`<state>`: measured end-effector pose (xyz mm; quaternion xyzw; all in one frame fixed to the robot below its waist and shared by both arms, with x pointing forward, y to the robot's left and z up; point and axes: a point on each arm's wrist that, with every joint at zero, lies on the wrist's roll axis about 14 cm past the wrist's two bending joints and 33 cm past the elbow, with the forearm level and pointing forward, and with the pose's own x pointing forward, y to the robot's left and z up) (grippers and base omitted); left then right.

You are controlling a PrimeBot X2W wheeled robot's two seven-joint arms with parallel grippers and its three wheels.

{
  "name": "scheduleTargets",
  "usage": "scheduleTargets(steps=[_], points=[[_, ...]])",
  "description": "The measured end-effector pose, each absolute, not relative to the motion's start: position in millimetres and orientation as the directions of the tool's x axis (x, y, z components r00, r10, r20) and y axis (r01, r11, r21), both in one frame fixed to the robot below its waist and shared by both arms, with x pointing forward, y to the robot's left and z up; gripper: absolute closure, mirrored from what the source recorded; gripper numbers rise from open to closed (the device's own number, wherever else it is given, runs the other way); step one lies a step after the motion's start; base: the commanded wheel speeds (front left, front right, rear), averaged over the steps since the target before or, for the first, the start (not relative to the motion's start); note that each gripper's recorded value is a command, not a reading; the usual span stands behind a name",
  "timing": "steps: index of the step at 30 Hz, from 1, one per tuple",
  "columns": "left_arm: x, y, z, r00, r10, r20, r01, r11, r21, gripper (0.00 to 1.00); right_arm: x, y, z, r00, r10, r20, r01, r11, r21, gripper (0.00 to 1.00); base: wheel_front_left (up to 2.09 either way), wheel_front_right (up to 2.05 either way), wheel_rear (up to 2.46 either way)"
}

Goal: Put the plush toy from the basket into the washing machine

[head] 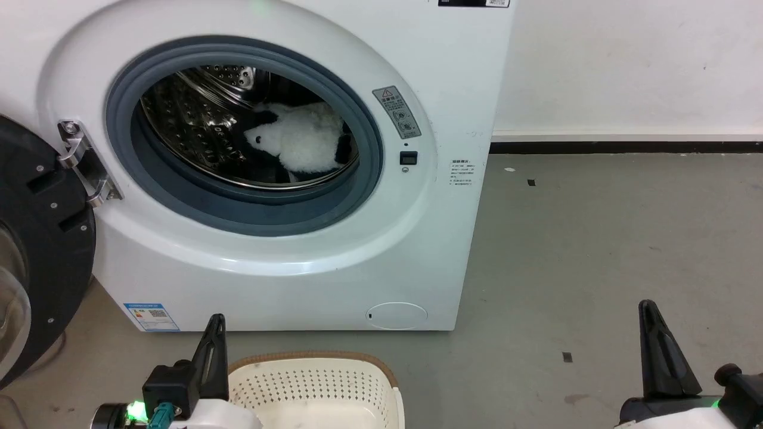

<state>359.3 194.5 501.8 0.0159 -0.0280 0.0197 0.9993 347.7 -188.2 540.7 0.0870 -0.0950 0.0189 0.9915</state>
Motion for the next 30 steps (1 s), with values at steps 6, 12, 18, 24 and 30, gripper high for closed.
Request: scheduleTargets(steps=[6, 12, 18, 24, 30], points=[[359.9, 194.1, 502.3, 0.998, 0.037, 0.051, -0.039, 0.999, 0.031, 1.00, 348.2, -186.8, 538.7, 0.984, 0.028, 0.178, -0.057, 0.985, 0.161, 1.00, 0.00, 0.00, 0.00], [360.7, 193.4, 503.5, 0.998, 0.036, 0.048, -0.037, 0.999, 0.031, 1.00, 349.1, -185.5, 537.5, 0.985, 0.034, 0.168, -0.060, 0.987, 0.151, 1.00, 0.00, 0.00, 0.00], [361.3, 192.9, 504.5, 0.998, 0.034, 0.045, -0.036, 0.999, 0.031, 1.00, 349.7, -184.1, 536.2, 0.987, 0.040, 0.157, -0.063, 0.988, 0.141, 1.00, 0.00, 0.00, 0.00], [361.9, 192.3, 505.4, 0.999, 0.033, 0.041, -0.034, 0.999, 0.031, 1.00, 351.1, -182.7, 536.2, 0.987, 0.047, 0.151, -0.067, 0.989, 0.130, 1.00, 0.00, 0.00, 0.00], [362.5, 191.5, 506.2, 0.999, 0.031, 0.036, -0.032, 0.999, 0.031, 1.00, 352.0, -180.8, 534.2, 0.989, 0.056, 0.134, -0.071, 0.991, 0.112, 1.00, 0.00, 0.00, 0.00]])
